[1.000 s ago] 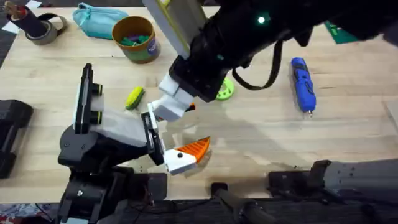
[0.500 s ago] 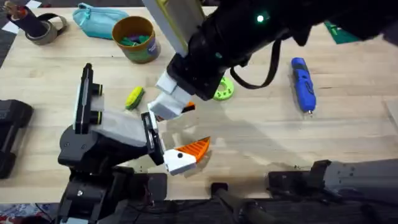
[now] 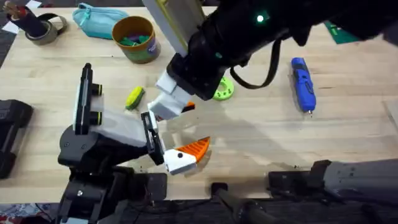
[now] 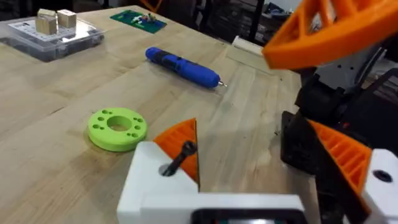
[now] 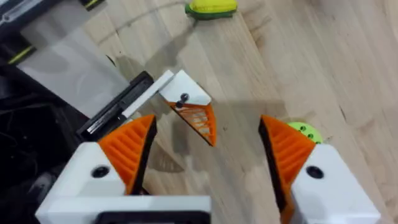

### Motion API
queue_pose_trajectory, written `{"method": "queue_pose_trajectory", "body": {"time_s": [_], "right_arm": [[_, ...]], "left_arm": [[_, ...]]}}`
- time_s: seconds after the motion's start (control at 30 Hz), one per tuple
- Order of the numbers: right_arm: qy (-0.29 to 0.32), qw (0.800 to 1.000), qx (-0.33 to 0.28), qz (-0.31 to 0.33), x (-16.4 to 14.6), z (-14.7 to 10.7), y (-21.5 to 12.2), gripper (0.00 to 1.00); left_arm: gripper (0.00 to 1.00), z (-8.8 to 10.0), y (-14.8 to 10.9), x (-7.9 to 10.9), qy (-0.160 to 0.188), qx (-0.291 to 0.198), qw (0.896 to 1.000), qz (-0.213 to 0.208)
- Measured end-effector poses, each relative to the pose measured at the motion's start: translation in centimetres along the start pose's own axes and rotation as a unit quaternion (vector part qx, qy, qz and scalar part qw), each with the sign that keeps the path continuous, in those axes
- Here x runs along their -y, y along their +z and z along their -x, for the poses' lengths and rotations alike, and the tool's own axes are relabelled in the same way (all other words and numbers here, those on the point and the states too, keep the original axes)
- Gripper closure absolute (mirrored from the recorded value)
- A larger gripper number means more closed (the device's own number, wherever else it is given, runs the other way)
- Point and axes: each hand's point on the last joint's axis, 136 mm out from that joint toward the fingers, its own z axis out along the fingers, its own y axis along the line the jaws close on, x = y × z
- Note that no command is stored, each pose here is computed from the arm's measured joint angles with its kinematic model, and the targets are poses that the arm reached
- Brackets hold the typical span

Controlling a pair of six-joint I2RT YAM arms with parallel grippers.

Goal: Pick up the gripper from the table and insert it into the empty holder that is missing its gripper. Then pick up a screw, insert it into the mounting hole, and use the screwdriver to tighten it. Finally, clean up the table by picking up the vegetable and placing it into the bucket.

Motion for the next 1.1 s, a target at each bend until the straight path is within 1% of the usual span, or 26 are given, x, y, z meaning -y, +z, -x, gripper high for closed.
{"method": "queue_pose_trajectory", "body": {"time_s": [0.17,0.43,0.47,0.6,0.93,1.1], "right_arm": [[0.0,1.0,0.0,0.0,0.0,0.0,0.0,0.004],[0.0,1.0,0.0,0.0,0.0,0.0,0.0,0.003],[0.0,1.0,0.0,0.0,0.0,0.0,0.0,0.003],[0.0,1.0,0.0,0.0,0.0,0.0,0.0,0.003],[0.01,1.0,0.003,0.0,0.0,0.0,-0.2,0.004],[0.027,1.0,0.015,0.0,-0.2,-0.2,-1.9,0.004]], "left_arm": [[0.014,0.0,0.0,0.0,0.016,0.0,1.0,0.0],[0.014,0.0,0.0,0.0,0.057,0.0,0.998,0.0],[0.014,0.0,0.0,0.0,0.072,0.0,0.997,0.001],[0.014,0.0,0.0,0.0,0.087,0.0,0.996,0.001],[0.014,0.0,0.0,0.0,0.101,0.0,0.995,0.001],[0.014,0.0,0.0,0.0,0.103,0.0,0.995,0.001]]}}
